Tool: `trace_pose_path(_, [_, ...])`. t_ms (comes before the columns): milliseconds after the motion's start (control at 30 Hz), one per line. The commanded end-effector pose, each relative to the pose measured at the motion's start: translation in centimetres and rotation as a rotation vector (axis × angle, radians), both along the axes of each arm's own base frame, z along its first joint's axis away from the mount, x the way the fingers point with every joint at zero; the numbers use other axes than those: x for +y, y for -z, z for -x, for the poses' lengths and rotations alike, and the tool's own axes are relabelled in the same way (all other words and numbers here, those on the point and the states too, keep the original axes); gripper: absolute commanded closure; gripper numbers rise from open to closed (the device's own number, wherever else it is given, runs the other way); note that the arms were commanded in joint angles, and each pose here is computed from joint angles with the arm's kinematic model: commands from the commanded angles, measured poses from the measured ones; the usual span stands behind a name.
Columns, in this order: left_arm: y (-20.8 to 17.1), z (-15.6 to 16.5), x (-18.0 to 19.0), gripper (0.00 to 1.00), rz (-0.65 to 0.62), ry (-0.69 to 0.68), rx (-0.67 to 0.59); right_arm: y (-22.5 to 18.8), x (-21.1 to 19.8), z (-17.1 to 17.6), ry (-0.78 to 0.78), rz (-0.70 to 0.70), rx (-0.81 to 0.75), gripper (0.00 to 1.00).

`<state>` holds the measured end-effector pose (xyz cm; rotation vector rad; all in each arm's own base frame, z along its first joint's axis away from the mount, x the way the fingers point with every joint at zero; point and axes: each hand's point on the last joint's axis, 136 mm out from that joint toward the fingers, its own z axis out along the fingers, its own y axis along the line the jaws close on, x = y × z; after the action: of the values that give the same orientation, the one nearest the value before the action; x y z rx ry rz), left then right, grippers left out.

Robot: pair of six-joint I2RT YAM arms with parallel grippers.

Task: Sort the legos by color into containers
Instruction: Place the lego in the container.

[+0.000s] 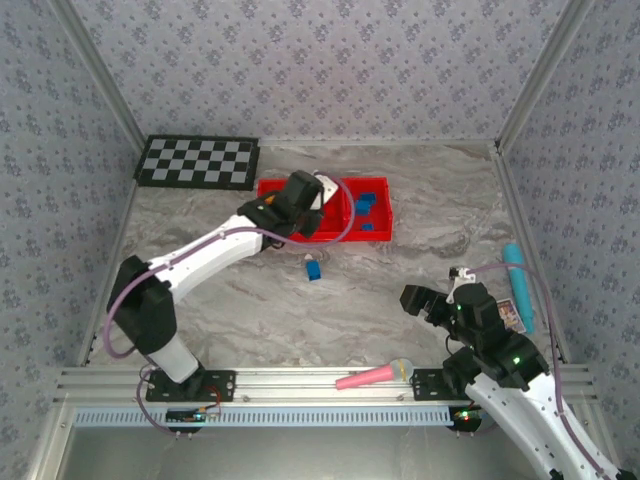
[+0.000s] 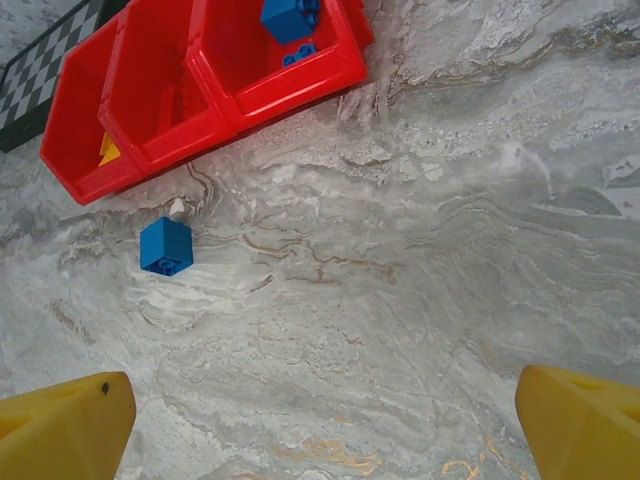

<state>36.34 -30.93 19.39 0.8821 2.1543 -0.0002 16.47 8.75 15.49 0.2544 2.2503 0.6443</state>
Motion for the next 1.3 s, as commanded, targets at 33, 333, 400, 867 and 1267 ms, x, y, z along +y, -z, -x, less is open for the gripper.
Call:
trace_pose_path(33, [0.4, -1.3, -4.1, 0.93, 0.005, 0.001, 0.035, 0.6, 0.6, 0.4, -0.029, -0.026, 0.02, 0.0])
trace_pose_path(333, [2.2, -4.4, -11.2, 0.94, 0.002, 0.009, 0.082, 0.1, 1.0, 0.4, -0.06, -0.023, -0.001, 0.0])
trace_pose_path(400, [2.5, -5.2, -11.9, 0.94, -0.006, -0.008, 0.097, -0.1, 1.0, 0.3, -0.064, -0.017, -0.01, 0.0])
trace_pose_path(867, [4.4, -7.0, -13.9, 0.65, 0.045, -0.033, 0.119, -0.1, 1.0, 0.2, -0.07, -0.008, -0.015, 0.0])
trace_pose_path(1267, [-1.0, -6.6, -9.8, 0.09, 0.121, -0.178, 0.127, 0.1, 1.1, 0.4, -0.066, -0.017, 0.015, 0.0])
